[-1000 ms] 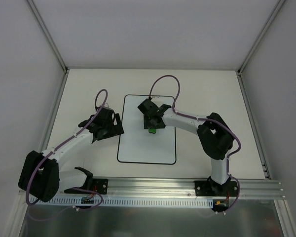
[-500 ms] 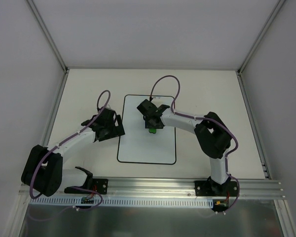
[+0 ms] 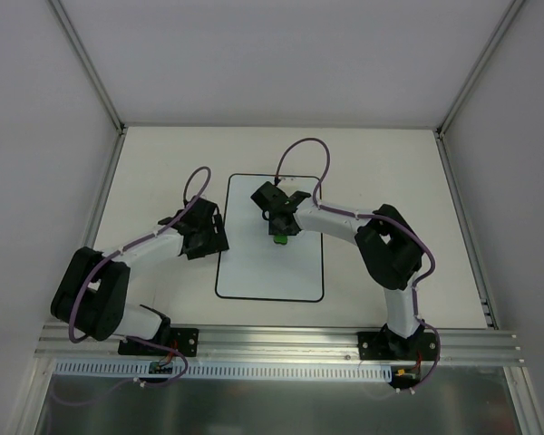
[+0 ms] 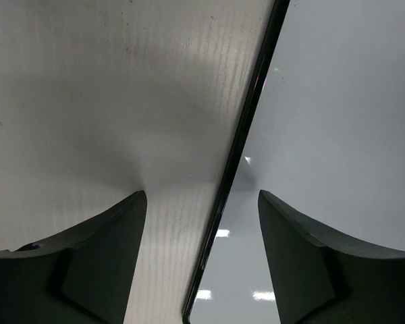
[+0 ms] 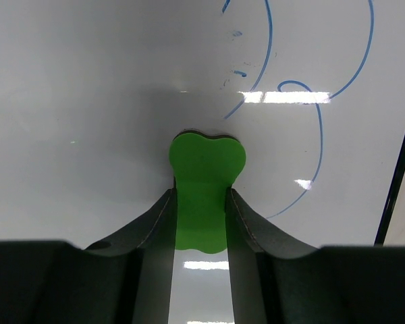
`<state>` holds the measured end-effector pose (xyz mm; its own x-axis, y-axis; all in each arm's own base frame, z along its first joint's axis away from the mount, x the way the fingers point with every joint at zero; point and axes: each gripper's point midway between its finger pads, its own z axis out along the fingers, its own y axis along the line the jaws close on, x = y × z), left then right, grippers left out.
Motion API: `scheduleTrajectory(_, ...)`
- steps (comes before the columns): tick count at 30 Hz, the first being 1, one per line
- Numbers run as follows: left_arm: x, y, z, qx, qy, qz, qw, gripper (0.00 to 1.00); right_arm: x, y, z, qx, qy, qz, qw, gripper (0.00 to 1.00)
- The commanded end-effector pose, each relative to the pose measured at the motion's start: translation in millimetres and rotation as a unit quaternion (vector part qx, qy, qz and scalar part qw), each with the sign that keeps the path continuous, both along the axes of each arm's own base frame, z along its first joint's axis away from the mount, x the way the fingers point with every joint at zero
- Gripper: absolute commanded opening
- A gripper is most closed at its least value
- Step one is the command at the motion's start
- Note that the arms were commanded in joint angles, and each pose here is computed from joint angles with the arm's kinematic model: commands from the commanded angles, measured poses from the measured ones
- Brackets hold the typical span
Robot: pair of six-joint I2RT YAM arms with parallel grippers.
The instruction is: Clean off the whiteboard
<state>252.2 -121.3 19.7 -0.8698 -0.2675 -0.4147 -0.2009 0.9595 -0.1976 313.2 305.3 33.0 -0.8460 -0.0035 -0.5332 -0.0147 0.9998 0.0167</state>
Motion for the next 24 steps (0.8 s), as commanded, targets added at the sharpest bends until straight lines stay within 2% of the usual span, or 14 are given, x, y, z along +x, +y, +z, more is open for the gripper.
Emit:
scheduleTrajectory(1, 6, -8, -2, -0.012, 0.002, -0.006, 1.0, 0.66, 8, -4, 4, -0.007, -0.012, -0.01, 1.0, 0.24)
scheduleTrajectory(5, 4, -6, -11, -0.004, 0.018, -0.003, 1.0, 0.53, 7, -6, 5, -0.013, -0.012, -0.003, 1.0, 0.22)
scheduleTrajectory(6, 4, -5, -12, -0.002, 0.018, -0.003, 1.0, 0.45, 6, -6, 3, -0.014, -0.009, -0.001, 1.0, 0.22)
scheduleTrajectory(9, 1, -5, -16, 0.0, 0.026, -0.007, 1.0, 0.33, 5, -6, 2, -0.013, -0.007, 0.001, 1.0, 0.22)
scheduleTrajectory(12, -4, -8, -20, -0.004, 0.037, -0.013, 0.999, 0.29, 4, -5, 3, -0.011, -0.006, 0.004, 1.0, 0.22)
scheduleTrajectory(21, -14, -20, -30, 0.006, 0.057, -0.043, 0.997, 0.28, 4, 1, 1, -0.004, 0.003, 0.03, 1.0, 0.22)
scheduleTrajectory(23, -14, -19, -31, 0.01, 0.061, -0.042, 0.997, 0.21, 3, 3, 0, -0.007, 0.008, 0.044, 0.999, 0.21)
scheduleTrajectory(24, -16, -17, -33, 0.014, 0.065, -0.041, 0.997, 0.09, 3, 2, -1, -0.009, 0.008, 0.046, 0.999, 0.18)
